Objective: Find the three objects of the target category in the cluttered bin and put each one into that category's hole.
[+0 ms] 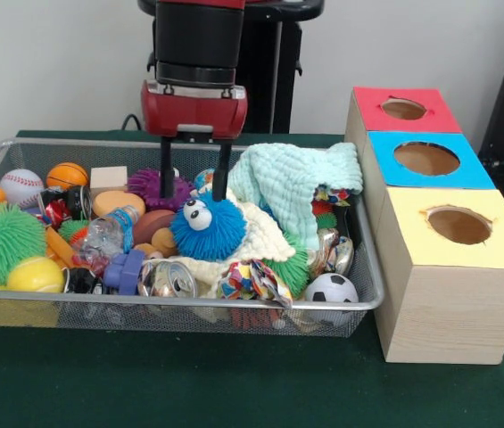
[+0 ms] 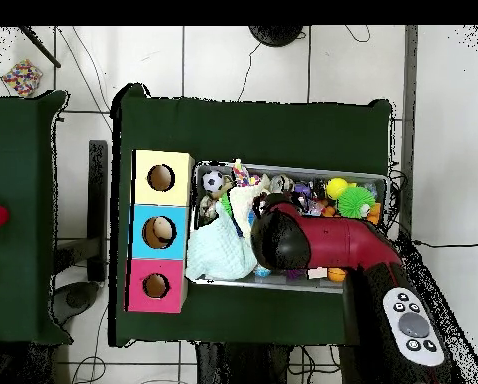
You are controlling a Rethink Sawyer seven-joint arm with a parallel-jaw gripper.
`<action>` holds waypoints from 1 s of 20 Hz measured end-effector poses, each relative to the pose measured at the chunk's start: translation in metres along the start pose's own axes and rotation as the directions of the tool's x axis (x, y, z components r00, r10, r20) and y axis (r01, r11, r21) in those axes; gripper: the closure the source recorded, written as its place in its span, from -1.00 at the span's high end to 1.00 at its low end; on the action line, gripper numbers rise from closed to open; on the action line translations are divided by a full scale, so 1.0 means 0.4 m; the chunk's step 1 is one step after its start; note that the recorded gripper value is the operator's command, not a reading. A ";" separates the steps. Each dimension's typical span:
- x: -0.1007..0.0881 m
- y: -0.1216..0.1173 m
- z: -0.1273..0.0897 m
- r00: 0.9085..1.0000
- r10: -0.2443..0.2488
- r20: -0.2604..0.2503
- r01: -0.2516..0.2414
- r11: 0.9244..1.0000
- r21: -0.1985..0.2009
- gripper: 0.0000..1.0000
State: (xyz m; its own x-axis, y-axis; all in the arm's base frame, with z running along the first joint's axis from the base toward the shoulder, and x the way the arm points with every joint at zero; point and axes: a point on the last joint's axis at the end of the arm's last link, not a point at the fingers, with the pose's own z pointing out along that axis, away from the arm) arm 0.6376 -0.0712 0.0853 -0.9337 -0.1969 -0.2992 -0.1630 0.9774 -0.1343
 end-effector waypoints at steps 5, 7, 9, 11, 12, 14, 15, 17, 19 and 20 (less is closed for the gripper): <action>0.015 -0.008 0.033 0.999 -0.040 -0.005 0.040 0.999 0.010 1.00; 0.027 -0.008 0.045 0.999 -0.046 -0.013 0.046 0.999 0.006 1.00; 0.043 -0.009 0.059 0.999 -0.046 -0.024 0.046 0.999 0.001 1.00; 0.058 -0.010 0.072 0.999 -0.040 -0.035 0.040 0.999 -0.006 1.00; 0.062 -0.010 0.076 0.999 -0.038 -0.038 0.038 0.999 -0.008 1.00; 0.069 -0.008 0.082 0.998 -0.036 -0.044 0.036 0.999 -0.012 1.00; 0.070 -0.008 0.083 0.998 -0.036 -0.044 0.036 0.999 -0.013 1.00; 0.073 -0.005 0.085 0.998 -0.036 -0.047 0.036 0.999 -0.015 1.00; 0.074 -0.005 0.085 0.998 -0.036 -0.047 0.035 0.999 -0.015 1.00; 0.074 -0.005 0.085 0.998 -0.036 -0.048 0.035 0.999 -0.016 1.00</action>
State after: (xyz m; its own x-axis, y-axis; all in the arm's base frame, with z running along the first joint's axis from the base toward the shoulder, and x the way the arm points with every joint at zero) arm 0.6209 -0.0815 0.0447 -0.9414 -0.2281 -0.2487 -0.2009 0.9710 -0.1299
